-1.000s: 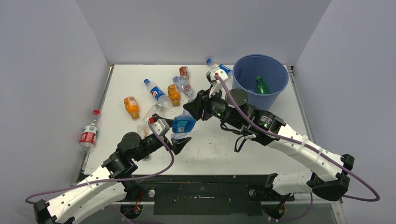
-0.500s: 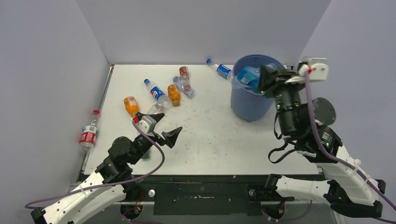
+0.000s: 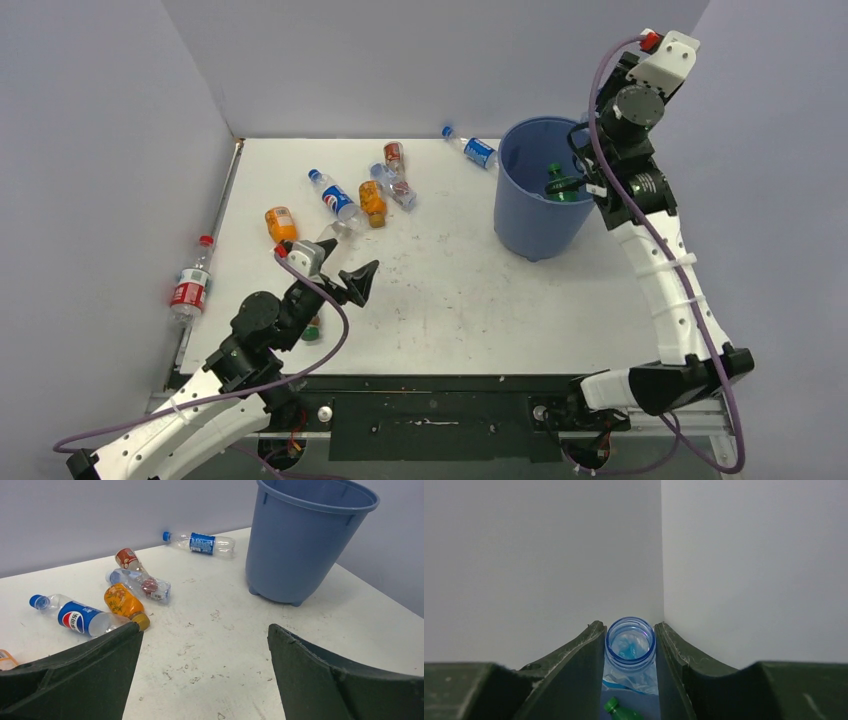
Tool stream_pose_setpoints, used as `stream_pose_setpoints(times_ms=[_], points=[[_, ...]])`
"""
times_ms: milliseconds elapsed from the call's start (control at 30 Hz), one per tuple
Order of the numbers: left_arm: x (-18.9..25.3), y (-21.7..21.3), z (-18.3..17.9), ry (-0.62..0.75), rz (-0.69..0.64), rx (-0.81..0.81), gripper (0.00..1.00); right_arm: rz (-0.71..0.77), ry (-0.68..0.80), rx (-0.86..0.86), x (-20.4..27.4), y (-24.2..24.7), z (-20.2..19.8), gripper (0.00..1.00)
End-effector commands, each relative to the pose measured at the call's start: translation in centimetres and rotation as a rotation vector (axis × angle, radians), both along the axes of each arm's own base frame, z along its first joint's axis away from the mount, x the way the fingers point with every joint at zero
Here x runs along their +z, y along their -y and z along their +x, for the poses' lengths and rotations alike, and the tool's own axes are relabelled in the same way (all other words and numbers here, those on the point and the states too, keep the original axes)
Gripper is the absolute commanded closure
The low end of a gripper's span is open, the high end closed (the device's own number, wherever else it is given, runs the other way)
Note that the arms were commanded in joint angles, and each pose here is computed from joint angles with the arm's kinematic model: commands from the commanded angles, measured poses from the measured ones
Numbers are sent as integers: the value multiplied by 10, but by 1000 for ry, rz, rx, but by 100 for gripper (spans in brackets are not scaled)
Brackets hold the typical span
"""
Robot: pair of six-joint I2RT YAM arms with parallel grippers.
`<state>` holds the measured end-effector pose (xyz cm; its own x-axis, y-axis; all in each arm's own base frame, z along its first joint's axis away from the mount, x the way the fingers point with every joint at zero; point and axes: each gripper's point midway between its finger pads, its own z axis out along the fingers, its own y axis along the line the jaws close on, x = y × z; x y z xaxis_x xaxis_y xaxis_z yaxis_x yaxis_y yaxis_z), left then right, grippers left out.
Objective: Put the plastic bottles in the bin
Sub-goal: Place the plastic bottle in the trash bin.
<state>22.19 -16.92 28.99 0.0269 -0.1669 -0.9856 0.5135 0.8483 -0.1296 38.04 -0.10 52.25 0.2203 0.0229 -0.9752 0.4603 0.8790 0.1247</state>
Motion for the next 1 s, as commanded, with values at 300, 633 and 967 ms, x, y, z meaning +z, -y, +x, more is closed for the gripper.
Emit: stream_pose_setpoints(times_ms=[300, 633, 967], points=[[13, -1, 4, -27, -13, 16, 4, 158, -118, 112, -95, 15, 63, 95], [9, 1, 5, -40, -4, 15, 4, 163, -183, 102, -142, 19, 68, 50], [4, 1, 9, -63, 13, 33, 4, 210, -117, 247, -95, -23, 51, 5]])
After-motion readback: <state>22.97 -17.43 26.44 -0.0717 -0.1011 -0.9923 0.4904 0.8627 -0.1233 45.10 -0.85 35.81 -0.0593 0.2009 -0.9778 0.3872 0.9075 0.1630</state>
